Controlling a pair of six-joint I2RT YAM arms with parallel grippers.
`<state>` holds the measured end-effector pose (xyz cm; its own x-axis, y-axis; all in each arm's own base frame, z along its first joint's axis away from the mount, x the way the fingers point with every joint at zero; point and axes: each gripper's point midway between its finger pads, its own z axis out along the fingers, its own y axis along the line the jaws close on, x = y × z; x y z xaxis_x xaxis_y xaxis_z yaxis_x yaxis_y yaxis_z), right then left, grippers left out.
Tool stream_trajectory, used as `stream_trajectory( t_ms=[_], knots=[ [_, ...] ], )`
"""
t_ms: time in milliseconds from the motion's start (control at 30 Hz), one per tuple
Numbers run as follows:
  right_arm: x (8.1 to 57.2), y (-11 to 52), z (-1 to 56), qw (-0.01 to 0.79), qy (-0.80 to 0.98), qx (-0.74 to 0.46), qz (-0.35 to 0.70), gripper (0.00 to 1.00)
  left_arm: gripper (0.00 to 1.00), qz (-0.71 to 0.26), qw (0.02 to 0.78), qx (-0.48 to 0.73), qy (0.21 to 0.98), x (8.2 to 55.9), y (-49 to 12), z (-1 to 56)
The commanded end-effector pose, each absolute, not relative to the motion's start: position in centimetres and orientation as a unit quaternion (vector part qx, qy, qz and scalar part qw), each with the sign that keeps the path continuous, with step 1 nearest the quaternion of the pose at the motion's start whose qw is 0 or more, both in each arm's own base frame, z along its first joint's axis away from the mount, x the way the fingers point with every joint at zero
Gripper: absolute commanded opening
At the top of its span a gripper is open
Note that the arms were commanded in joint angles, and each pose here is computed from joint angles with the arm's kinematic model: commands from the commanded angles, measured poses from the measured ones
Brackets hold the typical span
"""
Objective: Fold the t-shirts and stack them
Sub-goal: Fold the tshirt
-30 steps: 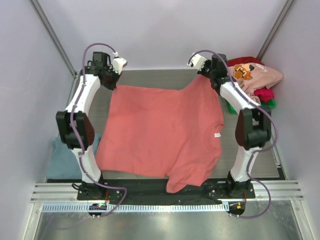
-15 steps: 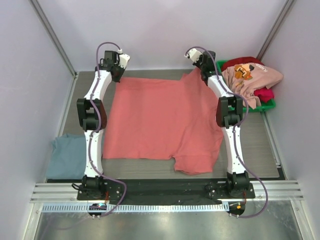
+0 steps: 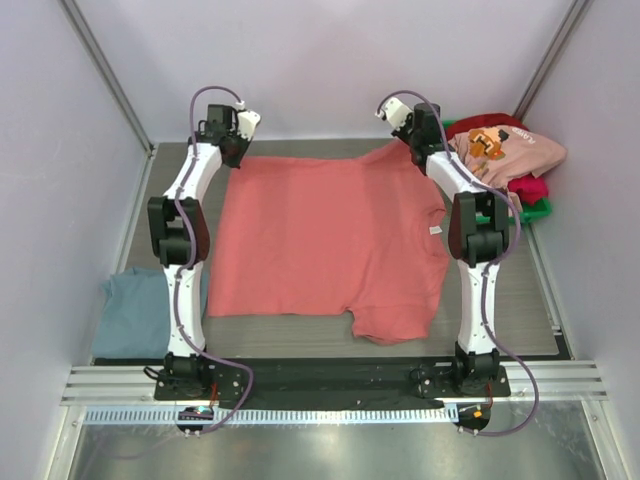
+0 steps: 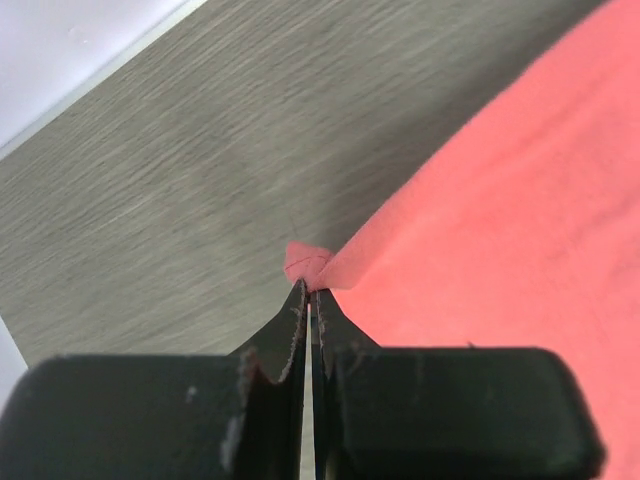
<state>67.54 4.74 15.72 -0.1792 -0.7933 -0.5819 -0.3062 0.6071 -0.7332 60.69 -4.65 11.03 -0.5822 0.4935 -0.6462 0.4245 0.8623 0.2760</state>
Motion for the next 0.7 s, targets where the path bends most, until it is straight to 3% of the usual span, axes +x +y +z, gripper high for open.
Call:
stream_trajectory(
  t_ms=[0,300,667],
  knots=[
    [64.2,5.0,27.0,0.591,0.689,-0.345,-0.239,0.01,0.0,0.026,0.422,0.277,0.863,59.5,-6.2,17.5],
    [58.1,3.9,26.1,0.556,0.712,-0.36,-0.234,0.01,0.0,0.033,0.427,0.275,0.861,58.2,-5.8,19.7],
    [54.3,3.8,23.4,0.527,0.734,-0.373,-0.211,0.01,0.0,0.044,0.418,0.278,0.864,56.3,-5.1,19.9]
  ],
)
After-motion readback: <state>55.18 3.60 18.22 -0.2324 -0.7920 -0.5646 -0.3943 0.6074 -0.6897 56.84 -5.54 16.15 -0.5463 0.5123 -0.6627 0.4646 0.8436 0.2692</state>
